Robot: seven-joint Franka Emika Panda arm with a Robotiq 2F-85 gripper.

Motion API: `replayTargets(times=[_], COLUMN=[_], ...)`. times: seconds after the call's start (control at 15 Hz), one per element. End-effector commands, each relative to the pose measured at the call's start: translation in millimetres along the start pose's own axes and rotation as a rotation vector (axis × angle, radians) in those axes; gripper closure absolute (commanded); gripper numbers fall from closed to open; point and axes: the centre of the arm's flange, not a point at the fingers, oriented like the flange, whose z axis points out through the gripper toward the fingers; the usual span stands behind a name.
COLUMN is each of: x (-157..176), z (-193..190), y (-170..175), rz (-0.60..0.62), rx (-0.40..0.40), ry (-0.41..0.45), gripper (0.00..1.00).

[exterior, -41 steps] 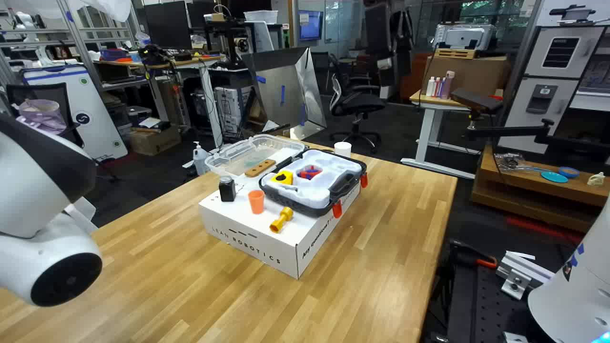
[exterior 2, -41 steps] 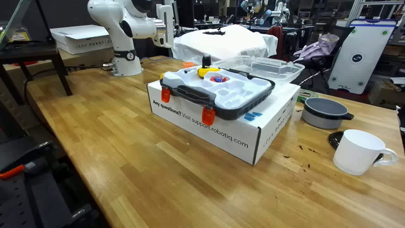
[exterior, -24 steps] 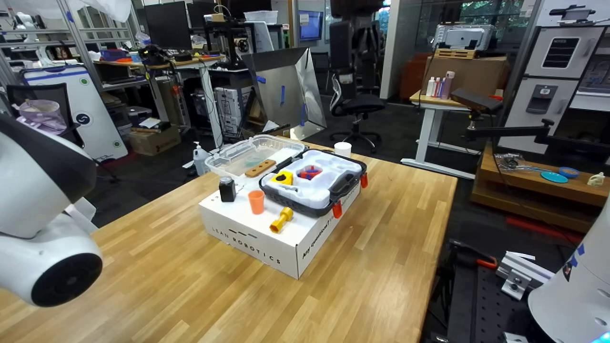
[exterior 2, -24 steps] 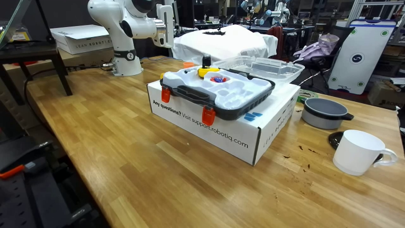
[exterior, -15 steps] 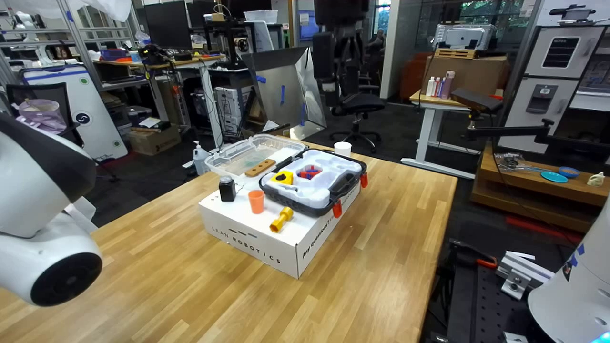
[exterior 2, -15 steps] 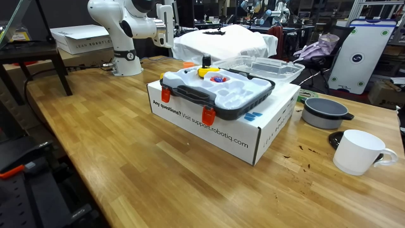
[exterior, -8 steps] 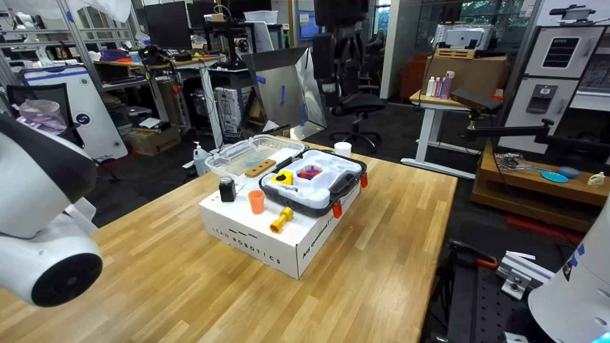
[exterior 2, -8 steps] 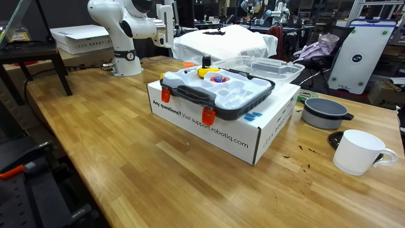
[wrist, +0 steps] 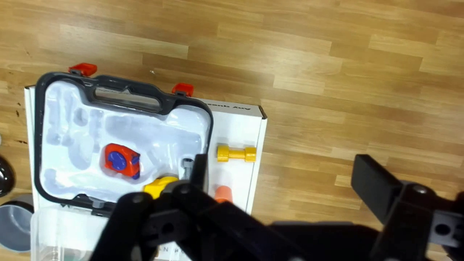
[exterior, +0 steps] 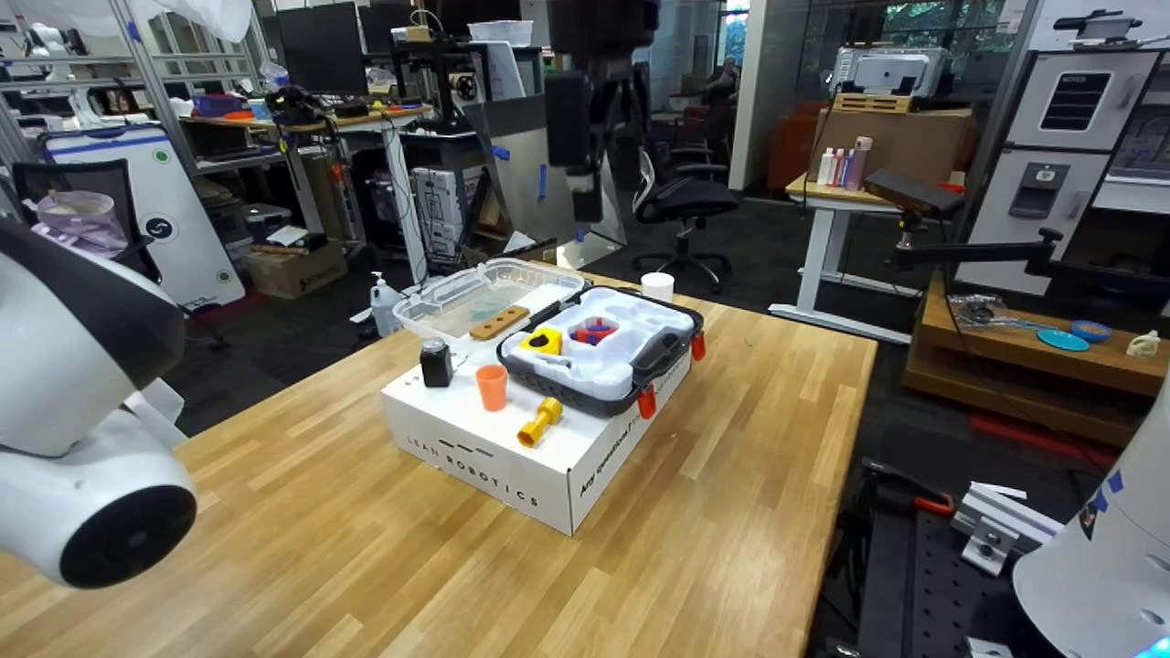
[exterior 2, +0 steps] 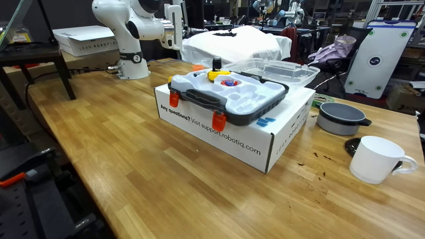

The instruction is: Pick up the black salt cellar from the box and put it on the table.

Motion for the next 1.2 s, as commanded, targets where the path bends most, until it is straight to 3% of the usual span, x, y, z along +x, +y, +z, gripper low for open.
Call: replayTargets(times=[0.0, 0.2, 0.27, 0.47, 1.13], x=[36.9, 71.4, 47.2, 65.4, 71.6], z=[6.9, 21.6, 23.7, 31.2, 28.0], y=[-17.5, -24.7, -23.1, -23.1, -22.6], rz=[-0.031, -0.021, -0.032, -0.029, -0.011], rx=[-0.012, -0.033, -0.015, -0.019, -0.002], ry=[-0.009, -0.002, 0.001, -0.004, 0.015], gripper=[0.0, 0.0, 0.0, 0.0, 0.0])
